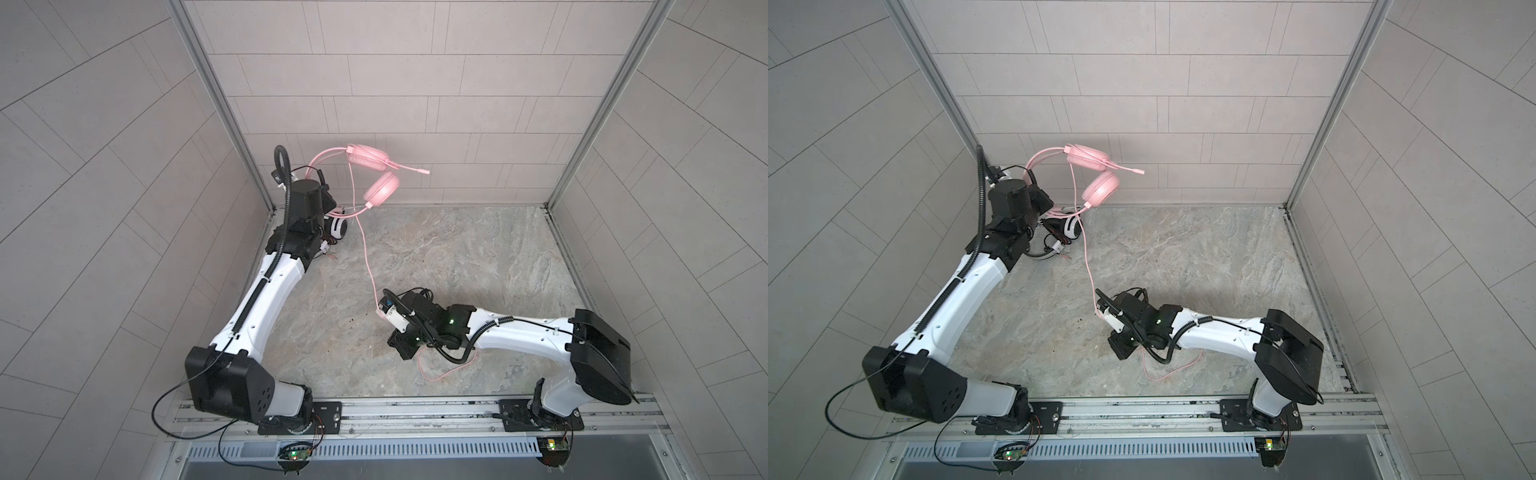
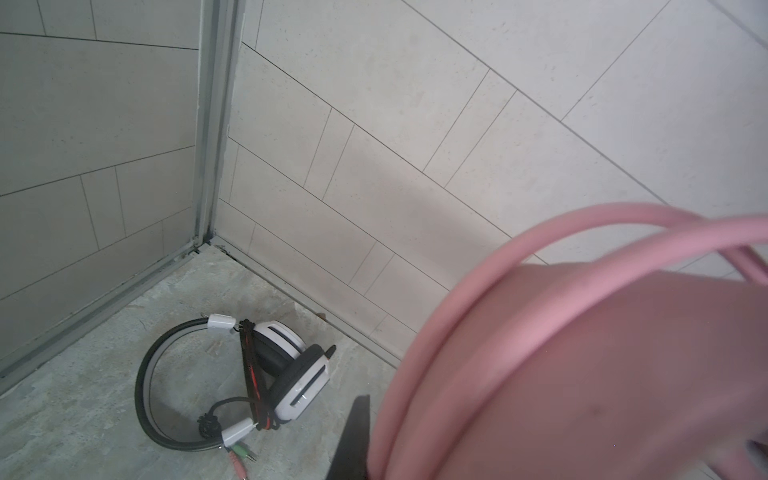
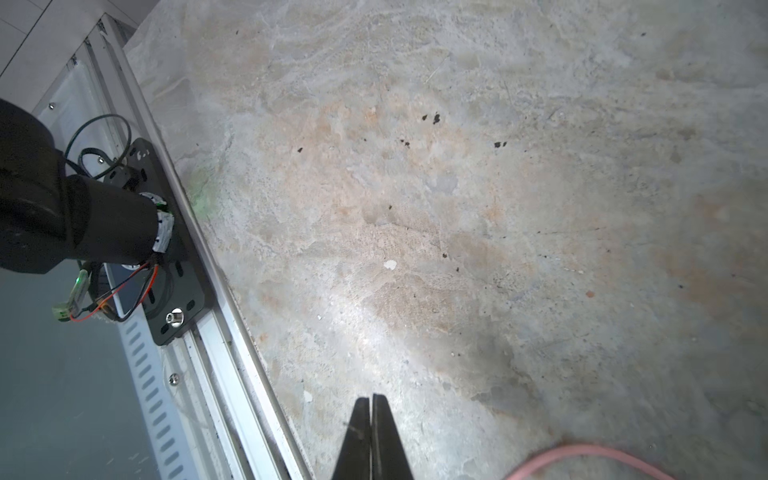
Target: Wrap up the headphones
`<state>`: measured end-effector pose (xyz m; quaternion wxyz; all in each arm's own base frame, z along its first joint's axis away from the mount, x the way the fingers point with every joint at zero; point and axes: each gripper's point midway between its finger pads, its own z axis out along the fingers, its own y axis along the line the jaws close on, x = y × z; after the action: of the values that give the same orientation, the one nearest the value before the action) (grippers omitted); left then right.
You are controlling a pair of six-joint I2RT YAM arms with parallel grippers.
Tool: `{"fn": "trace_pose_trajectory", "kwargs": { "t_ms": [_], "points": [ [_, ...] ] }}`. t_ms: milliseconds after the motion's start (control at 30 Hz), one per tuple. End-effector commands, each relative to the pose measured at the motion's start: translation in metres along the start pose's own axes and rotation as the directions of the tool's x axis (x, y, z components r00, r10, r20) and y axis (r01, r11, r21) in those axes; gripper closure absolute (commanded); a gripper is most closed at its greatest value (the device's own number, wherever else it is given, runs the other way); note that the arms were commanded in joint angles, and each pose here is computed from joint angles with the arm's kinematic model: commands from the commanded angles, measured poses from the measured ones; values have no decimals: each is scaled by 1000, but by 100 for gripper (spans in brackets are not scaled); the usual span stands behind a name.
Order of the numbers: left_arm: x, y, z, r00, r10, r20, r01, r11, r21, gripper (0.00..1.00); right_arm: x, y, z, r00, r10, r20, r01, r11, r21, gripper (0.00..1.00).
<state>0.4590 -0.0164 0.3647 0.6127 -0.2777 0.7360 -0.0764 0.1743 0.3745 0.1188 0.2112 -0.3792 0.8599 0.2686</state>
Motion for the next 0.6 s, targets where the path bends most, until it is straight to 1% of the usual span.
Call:
{"fn": "trace_pose_trajectory", "kwargs": {
  "t_ms": [0,167,267,400,567],
  "points": [
    [-27,4,11,991,-4,136,10,999,-43,100,4,-1,-26,998,-57,-27,59,995,86,100],
    [0,23,34,992,67,107,-54,991,-123,100,-10,4,-67,993,-113,17,110,985,136,100],
    [13,35,38,991,88,97,-72,984,-163,100,-23,5,-92,985,-156,66,143,975,173,100],
    [30,51,42,991,100,85,-80,975,-206,100,-45,6,-126,963,-210,169,170,960,221,100],
    [42,56,37,990,131,47,-118,970,-214,100,-69,13,-157,936,-261,235,201,947,250,100]
  ]
}}
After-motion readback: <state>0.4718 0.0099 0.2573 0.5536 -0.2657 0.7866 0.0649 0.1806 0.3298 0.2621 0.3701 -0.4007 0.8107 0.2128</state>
